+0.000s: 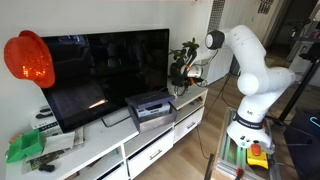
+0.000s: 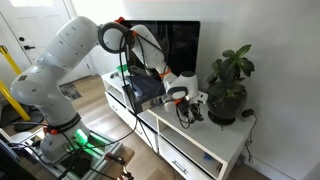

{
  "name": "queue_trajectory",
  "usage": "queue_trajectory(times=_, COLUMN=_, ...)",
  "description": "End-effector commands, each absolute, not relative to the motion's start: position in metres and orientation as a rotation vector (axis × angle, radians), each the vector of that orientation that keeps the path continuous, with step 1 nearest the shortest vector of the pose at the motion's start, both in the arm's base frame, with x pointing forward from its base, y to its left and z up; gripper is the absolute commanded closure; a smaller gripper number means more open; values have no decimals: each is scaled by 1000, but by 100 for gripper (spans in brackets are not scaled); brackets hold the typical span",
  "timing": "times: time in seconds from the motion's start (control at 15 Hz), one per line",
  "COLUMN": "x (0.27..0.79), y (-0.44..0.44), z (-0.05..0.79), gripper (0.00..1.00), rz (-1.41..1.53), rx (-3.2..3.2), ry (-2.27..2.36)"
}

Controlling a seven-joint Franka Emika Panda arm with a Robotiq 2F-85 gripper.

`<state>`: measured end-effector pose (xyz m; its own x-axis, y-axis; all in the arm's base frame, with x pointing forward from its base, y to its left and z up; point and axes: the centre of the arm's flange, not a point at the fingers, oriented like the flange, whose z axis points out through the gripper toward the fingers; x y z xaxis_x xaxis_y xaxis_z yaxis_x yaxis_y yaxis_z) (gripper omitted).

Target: Remove the lid from the clear bowl and then put the pair of glasses in the bowl

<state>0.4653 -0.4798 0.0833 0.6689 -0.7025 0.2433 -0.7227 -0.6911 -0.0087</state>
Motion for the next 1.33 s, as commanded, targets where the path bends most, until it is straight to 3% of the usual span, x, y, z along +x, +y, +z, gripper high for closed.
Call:
queue_trajectory(times=0.0, x=440, y=-438, z=141, gripper=97, rz=326, rx=2863, ry=-1060)
queue_trajectory(times=0.73, x=432, y=-365, z=241, gripper=97, rz=275, rx=3135, ry=-722)
queue_trajectory(times=1.27, x=463, y=-350, z=230, gripper=97, rz=193, rx=3385, ry=-705)
